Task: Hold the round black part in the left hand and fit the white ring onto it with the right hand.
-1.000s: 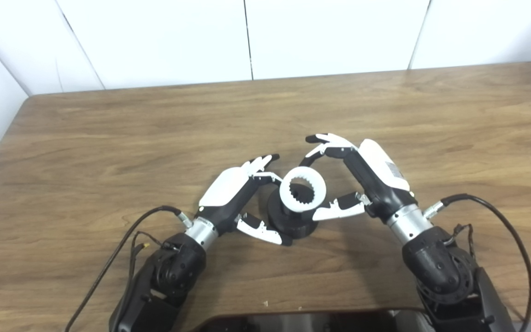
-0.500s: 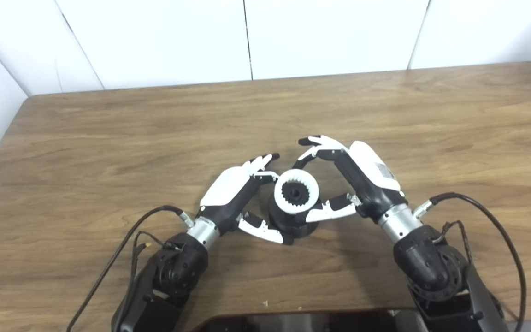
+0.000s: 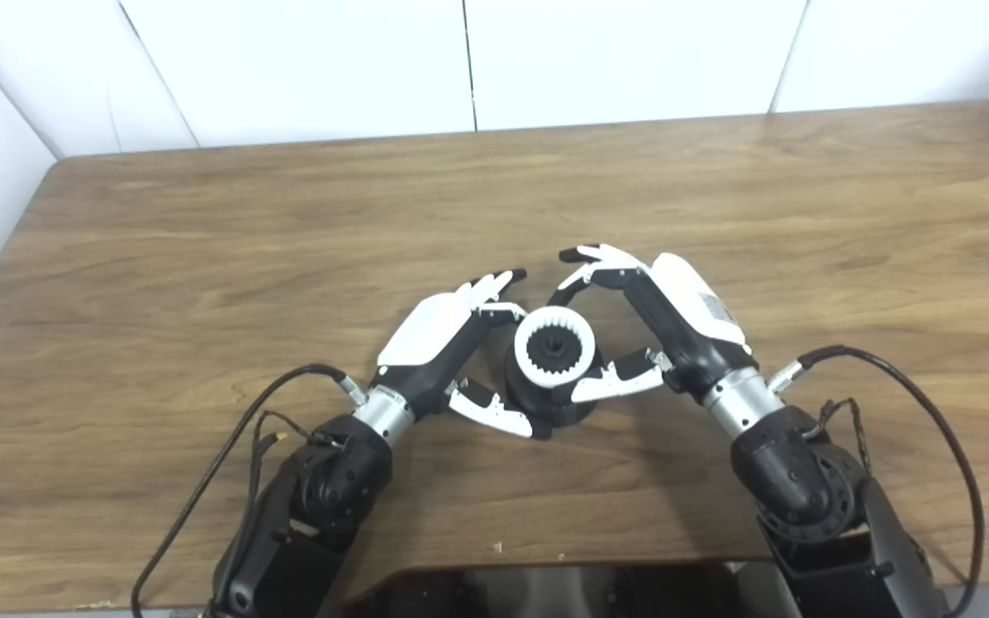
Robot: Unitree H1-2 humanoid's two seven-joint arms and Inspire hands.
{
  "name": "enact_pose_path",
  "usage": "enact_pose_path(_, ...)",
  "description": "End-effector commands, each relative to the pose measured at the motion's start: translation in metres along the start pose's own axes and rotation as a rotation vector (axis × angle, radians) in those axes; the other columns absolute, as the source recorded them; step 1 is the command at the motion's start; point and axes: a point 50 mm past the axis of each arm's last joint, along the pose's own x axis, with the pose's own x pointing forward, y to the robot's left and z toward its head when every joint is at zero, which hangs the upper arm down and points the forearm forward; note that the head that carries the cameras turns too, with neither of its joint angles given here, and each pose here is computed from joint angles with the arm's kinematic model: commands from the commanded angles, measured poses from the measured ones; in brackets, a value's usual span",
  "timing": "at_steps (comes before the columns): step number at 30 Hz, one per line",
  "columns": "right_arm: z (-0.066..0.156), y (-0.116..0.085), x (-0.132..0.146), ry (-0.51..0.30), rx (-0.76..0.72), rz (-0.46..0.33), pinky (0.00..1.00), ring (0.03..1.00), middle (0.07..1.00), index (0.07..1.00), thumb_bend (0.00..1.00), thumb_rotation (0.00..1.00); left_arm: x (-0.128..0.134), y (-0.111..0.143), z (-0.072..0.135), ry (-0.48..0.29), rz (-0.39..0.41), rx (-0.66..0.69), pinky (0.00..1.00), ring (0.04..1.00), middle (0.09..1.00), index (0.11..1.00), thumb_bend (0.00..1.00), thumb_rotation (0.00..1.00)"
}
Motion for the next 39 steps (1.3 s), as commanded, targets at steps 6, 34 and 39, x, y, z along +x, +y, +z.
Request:
enact_pose_path(6,0.003,-0.004,0.005,-0.047,-0.024,-0.012,0.90,0.909,0.858,0.491,0.52,0.16,0.003,0.011,0.009,-0.035,0.010,0.034,1.00,1.000,1.000,0.604,0.95,0.35)
enact_pose_path(34,0.005,-0.020,0.005,0.006,-0.123,0.127,0.92,0.983,0.983,0.926,0.98,0.42,0.004,0.016,0.007,-0.026,0.010,0.040,1.00,1.000,1.000,0.602,0.94,0.36)
enact_pose_path(39,0.003,-0.025,0.006,0.013,-0.148,0.151,0.94,0.999,0.999,0.990,1.00,0.45,0.004,0.016,0.006,-0.024,0.011,0.040,1.00,1.000,1.000,0.602,0.95,0.35)
